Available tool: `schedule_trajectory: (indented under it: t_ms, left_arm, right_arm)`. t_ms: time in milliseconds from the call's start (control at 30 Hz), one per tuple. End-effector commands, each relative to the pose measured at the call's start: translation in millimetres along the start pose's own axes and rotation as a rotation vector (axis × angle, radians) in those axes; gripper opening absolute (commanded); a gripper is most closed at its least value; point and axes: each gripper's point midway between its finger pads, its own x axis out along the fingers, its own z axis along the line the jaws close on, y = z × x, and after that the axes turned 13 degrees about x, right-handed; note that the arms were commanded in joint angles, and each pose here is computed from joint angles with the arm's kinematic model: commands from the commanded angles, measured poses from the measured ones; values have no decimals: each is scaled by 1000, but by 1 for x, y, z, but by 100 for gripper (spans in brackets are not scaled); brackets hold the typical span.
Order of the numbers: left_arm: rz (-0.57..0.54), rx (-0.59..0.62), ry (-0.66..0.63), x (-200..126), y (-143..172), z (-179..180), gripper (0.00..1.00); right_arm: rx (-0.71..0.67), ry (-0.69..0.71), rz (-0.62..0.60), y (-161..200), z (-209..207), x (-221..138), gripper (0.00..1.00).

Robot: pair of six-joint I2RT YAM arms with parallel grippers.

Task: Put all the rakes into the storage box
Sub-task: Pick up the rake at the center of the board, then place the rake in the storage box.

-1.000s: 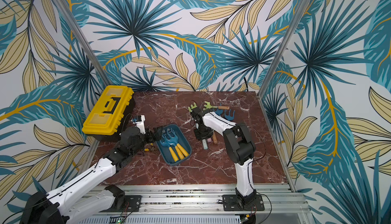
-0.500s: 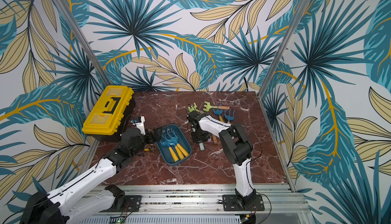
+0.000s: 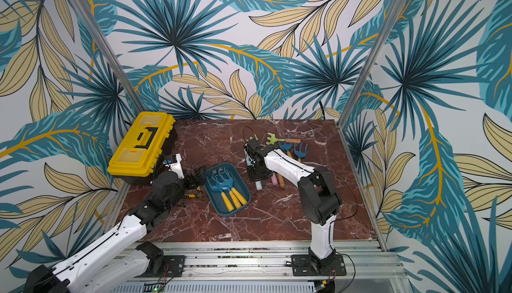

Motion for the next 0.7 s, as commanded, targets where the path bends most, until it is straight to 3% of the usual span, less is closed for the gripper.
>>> schedule_trajectory:
  t_ms: [0, 267, 667]
  left_arm:
    - [-7, 14, -40, -2, 4, 11, 100]
    - [49, -92, -63, 7, 15, 30, 100]
    - [58, -177, -125, 6, 22, 55, 100]
  right_arm:
    - [-7, -90, -7, 2, 22, -22, 11]
    - [-109, -209, 49, 27, 85, -26, 11]
    - [-190, -209, 133, 73, 135, -5, 11]
